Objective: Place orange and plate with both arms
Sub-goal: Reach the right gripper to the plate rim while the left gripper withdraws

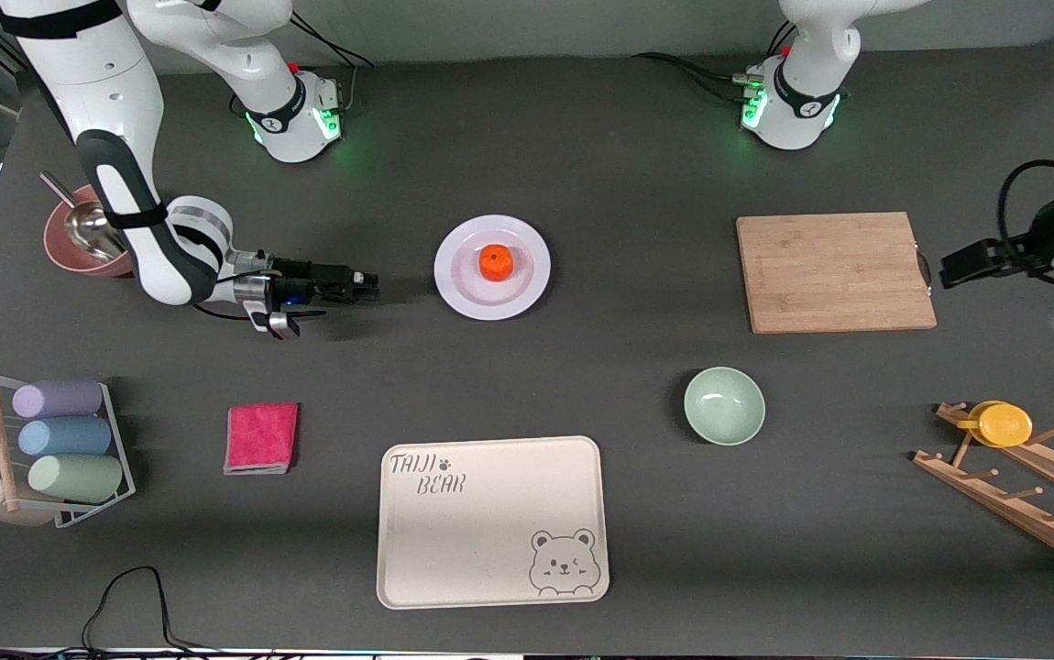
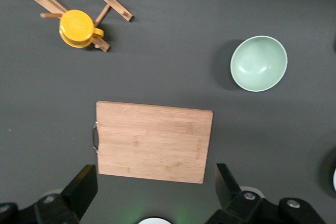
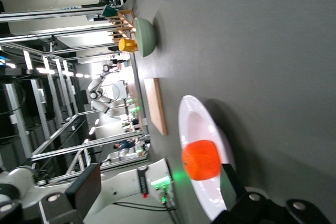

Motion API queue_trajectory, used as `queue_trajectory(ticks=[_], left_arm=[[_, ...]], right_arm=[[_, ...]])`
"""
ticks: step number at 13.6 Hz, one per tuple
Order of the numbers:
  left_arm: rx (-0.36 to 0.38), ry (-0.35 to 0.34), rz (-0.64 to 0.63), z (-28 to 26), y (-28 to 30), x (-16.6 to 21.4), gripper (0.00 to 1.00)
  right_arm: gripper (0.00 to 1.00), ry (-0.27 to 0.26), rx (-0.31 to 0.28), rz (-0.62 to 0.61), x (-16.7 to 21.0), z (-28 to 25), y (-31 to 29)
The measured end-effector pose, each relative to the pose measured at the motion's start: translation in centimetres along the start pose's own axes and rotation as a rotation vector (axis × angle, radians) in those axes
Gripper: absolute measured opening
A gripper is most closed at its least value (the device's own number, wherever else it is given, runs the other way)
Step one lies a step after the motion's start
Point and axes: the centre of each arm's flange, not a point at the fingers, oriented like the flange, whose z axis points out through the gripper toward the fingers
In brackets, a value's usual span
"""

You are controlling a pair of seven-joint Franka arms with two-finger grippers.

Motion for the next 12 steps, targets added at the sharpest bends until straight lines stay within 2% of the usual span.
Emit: queue_trajectory(ticks=[3, 8, 12], left_arm=[[-0.004, 0.046, 0.042, -0.6, -0.2, -0.4, 1.00], [-0.004, 0.036, 0.117, 0.2, 0.0, -0.9, 1.00], [-0.004, 0.038, 0.129, 0.0, -0.1, -1.0, 1.00]], right_arm=[[1.00, 0.024, 0.001, -0.038, -2.7, 1.9, 1.5], [1.00, 0.055, -0.010, -0.101, -5.3, 6.4, 2.7], [1.00, 0.075, -0.008, -0.123, -6.2, 8.5, 3.3]])
